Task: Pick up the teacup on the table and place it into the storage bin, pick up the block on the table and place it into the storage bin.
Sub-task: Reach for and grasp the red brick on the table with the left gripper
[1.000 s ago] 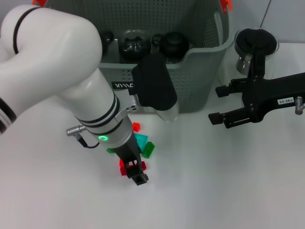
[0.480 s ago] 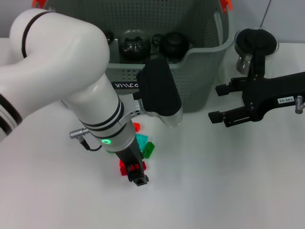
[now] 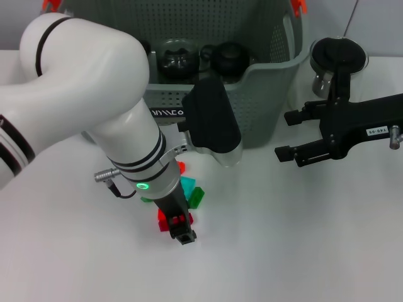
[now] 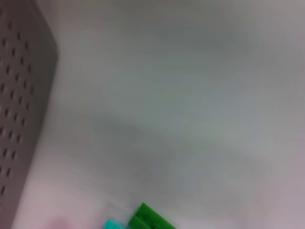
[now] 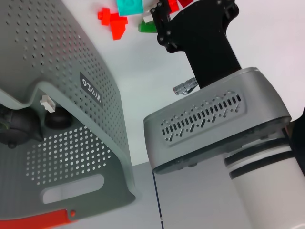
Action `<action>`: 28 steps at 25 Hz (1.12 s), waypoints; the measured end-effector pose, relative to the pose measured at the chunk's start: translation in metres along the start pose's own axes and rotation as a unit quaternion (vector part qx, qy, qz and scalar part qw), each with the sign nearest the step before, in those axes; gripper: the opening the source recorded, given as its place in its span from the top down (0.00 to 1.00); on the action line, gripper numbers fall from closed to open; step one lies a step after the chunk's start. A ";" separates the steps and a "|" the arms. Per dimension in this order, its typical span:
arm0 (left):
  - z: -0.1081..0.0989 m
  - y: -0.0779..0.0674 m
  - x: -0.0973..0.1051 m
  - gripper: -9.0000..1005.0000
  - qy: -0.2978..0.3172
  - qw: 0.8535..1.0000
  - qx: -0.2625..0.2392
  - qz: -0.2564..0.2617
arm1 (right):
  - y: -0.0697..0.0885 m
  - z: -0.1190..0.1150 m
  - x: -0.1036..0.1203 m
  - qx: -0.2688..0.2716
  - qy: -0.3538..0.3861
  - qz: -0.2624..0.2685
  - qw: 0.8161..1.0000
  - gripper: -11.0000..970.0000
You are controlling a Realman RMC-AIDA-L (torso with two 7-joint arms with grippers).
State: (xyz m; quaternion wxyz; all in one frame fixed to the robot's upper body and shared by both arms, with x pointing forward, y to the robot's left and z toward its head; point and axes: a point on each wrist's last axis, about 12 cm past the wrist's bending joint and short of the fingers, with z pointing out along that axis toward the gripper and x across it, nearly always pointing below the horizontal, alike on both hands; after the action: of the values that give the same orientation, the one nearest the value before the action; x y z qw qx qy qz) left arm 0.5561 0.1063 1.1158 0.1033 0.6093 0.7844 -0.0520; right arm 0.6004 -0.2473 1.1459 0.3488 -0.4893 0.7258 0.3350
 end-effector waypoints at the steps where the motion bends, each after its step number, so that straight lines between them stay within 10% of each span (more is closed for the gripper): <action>1: 0.001 0.000 0.000 0.46 0.001 1.000 0.001 0.000 | 0.000 0.000 0.000 0.000 0.000 0.000 1.000 0.06; 28: 0.005 0.001 0.000 0.69 0.007 1.000 -0.003 -0.002 | 0.000 0.000 0.000 0.000 -0.001 0.001 1.000 0.06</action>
State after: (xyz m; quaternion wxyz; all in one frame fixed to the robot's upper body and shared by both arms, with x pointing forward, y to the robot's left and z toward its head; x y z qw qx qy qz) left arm 0.5571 0.1055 1.1109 0.0991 0.6075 0.7868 -0.0459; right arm 0.6001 -0.2474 1.1456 0.3495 -0.4878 0.7260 0.3358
